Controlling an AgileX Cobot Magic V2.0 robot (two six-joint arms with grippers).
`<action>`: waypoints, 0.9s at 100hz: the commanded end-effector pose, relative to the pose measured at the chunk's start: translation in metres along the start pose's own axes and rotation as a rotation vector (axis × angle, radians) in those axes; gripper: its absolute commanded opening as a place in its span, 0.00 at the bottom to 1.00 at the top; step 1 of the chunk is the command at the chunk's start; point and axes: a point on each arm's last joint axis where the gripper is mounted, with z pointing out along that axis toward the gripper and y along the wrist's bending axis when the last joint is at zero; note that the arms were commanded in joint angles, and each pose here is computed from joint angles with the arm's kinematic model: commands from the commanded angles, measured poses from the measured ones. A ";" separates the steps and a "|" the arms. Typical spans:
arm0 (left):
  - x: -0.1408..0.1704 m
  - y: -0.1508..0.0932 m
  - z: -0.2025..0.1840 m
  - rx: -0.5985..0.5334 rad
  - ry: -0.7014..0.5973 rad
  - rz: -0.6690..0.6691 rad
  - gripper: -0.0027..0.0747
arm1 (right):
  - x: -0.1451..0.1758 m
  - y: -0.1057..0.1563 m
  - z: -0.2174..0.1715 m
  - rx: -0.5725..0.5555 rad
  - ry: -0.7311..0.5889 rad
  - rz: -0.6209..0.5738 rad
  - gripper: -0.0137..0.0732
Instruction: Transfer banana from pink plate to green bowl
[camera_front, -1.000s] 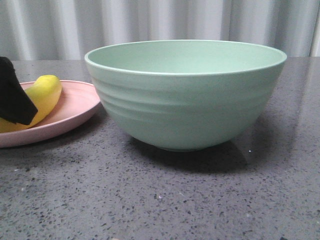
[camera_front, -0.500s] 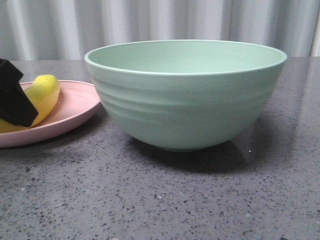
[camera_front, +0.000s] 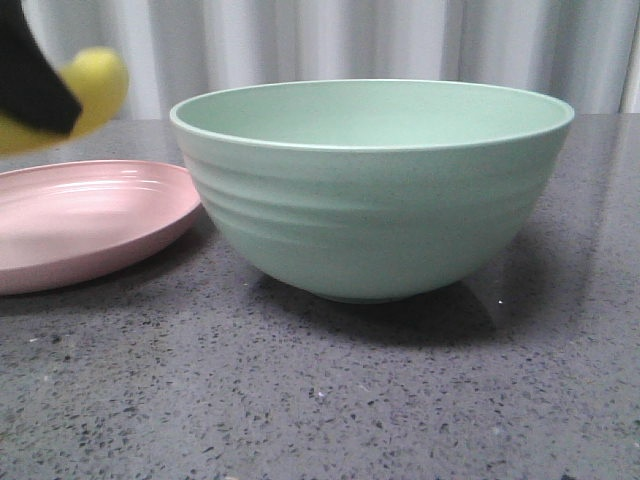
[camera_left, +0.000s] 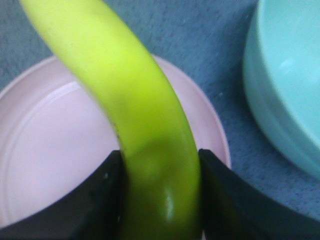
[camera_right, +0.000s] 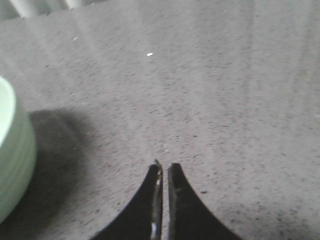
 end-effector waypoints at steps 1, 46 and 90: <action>-0.021 -0.014 -0.027 0.047 -0.160 0.020 0.26 | -0.028 0.010 0.000 -0.056 -0.016 -0.014 0.08; -0.027 -0.080 -0.039 0.264 -0.241 0.187 0.26 | -0.096 0.094 0.043 -0.435 0.142 -0.076 0.37; -0.022 -0.111 -0.017 0.349 -0.202 0.221 0.26 | -0.107 0.149 0.102 -0.589 0.290 0.211 0.59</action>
